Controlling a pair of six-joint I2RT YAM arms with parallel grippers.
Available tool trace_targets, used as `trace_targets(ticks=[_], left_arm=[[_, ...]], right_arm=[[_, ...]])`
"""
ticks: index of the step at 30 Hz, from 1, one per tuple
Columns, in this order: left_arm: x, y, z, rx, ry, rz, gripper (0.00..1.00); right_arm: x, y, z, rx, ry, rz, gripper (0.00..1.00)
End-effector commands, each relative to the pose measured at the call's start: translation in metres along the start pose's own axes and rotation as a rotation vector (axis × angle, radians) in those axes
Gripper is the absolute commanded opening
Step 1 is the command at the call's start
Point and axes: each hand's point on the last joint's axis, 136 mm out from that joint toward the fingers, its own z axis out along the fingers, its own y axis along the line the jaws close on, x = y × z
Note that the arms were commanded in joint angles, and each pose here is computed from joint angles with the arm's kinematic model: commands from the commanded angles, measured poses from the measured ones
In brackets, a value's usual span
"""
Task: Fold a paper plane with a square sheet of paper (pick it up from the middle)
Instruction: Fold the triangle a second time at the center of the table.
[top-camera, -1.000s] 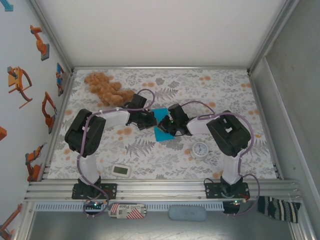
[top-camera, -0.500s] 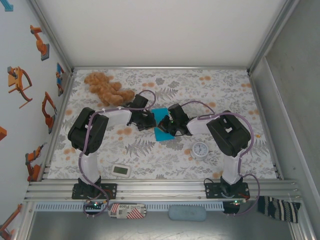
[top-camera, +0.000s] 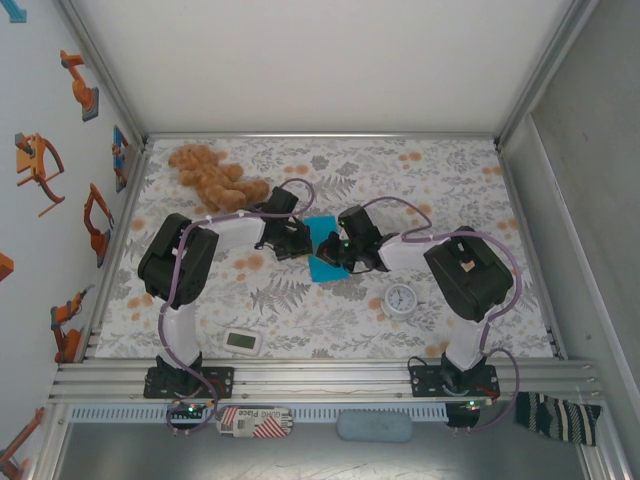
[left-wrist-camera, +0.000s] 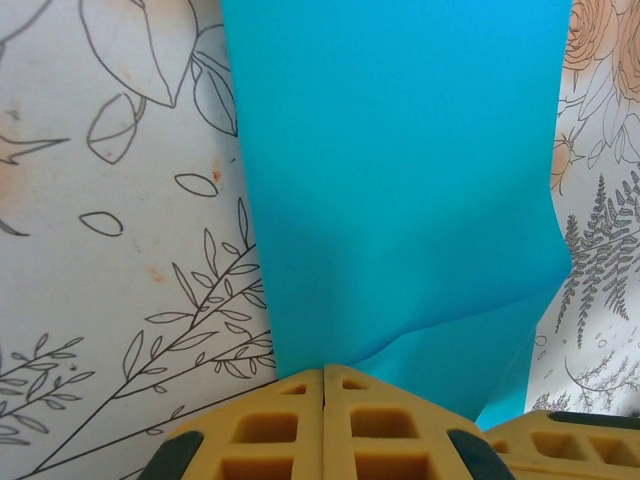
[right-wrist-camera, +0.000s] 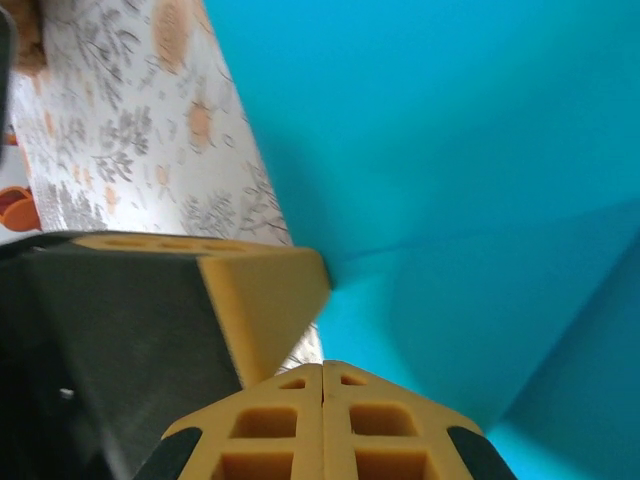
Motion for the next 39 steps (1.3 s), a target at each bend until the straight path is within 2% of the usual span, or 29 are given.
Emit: trace_targets(ticks=[1, 11, 18, 20, 31, 35, 39], left_arm=[[0.019, 0.029, 0.015, -0.106, 0.074, -0.012, 0.0], [0.027, 0.042, 0.023, -0.149, 0.102, -0.031, 0.0], [0.026, 0.042, 0.023, -0.154, 0.106, -0.019, 0.0], [0.026, 0.041, 0.024, -0.15, 0.11, -0.018, 0.0], [0.028, 0.048, 0.024, -0.182, 0.117, -0.02, 0.0], [0.029, 0.055, 0.026, -0.207, 0.121, -0.027, 0.0], [0.029, 0.054, 0.027, -0.201, 0.127, -0.02, 0.0]], right_arm=[[0.012, -0.01, 0.001, 0.011, 0.034, -0.018, 0.0], [0.021, -0.046, 0.004, 0.124, 0.048, 0.029, 0.0], [0.0, 0.0, -0.015, 0.018, -0.025, -0.053, 0.0], [-0.005, 0.003, -0.015, 0.019, -0.03, -0.068, 0.0], [-0.012, -0.035, 0.004, 0.083, -0.007, -0.033, 0.0], [-0.007, -0.055, -0.001, 0.099, -0.017, 0.0, 0.0], [-0.014, -0.047, -0.017, 0.033, -0.076, 0.004, 0.0]])
